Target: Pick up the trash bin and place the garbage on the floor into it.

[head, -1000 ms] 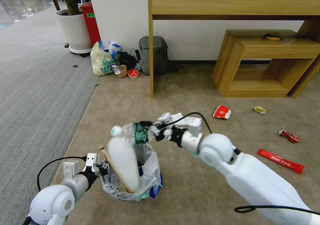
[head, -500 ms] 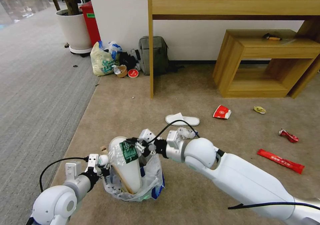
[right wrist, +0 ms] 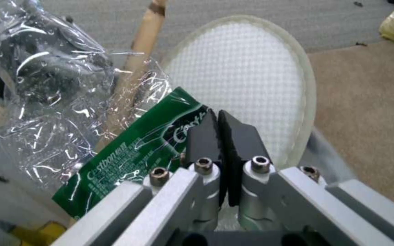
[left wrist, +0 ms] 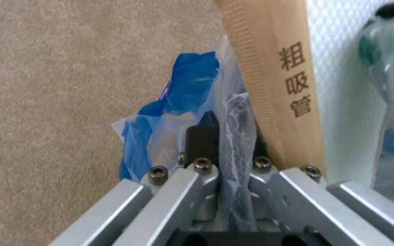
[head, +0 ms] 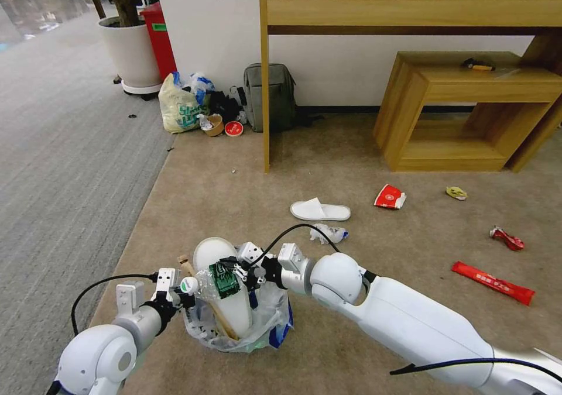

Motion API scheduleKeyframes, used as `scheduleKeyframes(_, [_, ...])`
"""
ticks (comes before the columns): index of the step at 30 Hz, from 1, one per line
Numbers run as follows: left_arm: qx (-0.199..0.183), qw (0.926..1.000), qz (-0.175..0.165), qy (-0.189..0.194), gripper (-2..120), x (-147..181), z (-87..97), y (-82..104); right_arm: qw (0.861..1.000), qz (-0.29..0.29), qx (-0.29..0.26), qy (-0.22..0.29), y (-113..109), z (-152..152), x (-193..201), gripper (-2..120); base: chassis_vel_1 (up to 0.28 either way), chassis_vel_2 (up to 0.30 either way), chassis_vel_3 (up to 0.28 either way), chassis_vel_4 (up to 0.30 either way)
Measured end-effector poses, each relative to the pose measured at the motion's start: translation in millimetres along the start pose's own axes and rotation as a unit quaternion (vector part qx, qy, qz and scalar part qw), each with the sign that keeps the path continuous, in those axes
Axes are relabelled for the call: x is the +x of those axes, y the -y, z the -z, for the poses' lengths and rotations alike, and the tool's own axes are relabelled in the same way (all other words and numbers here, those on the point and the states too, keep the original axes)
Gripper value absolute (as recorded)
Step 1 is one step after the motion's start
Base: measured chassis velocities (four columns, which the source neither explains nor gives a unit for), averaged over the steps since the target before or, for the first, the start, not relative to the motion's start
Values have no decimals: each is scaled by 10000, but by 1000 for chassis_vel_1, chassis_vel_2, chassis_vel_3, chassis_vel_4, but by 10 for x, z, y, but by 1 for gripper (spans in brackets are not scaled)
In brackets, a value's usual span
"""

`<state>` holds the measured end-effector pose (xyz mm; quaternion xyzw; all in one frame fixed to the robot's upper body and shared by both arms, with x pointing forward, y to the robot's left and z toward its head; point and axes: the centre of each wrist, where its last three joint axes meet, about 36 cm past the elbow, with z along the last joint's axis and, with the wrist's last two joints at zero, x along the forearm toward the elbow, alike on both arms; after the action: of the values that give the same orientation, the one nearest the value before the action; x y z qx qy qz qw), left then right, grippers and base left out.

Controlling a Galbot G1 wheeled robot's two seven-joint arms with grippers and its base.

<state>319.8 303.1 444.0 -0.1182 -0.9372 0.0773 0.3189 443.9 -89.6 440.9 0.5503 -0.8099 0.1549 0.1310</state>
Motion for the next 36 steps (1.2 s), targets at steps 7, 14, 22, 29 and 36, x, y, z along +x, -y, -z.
scheduleKeyframes(7, [36,10000,12,-27,0,-25,-15,-42,9997,-156,-121,149,33,61,119,0,0,0,0,0])
scheduleKeyframes(14, [49,10000,13,-50,0,-66,-22,-61,9997,-182,-44,178,109,98,274,0,0,0,0,0])
scheduleKeyframes(22, [37,10000,-17,-52,0,-74,-15,-59,9968,-44,795,115,110,-86,206,0,0,0,0,0])
scheduleKeyframes(29, [35,10000,-23,-40,0,-59,-11,-57,9860,39,1664,28,137,-178,149,0,0,0,0,0])
scheduleKeyframes(36, [28,10000,-39,-39,0,-63,-8,-48,9837,-70,1796,23,129,-182,143,11,0,0,0,0])
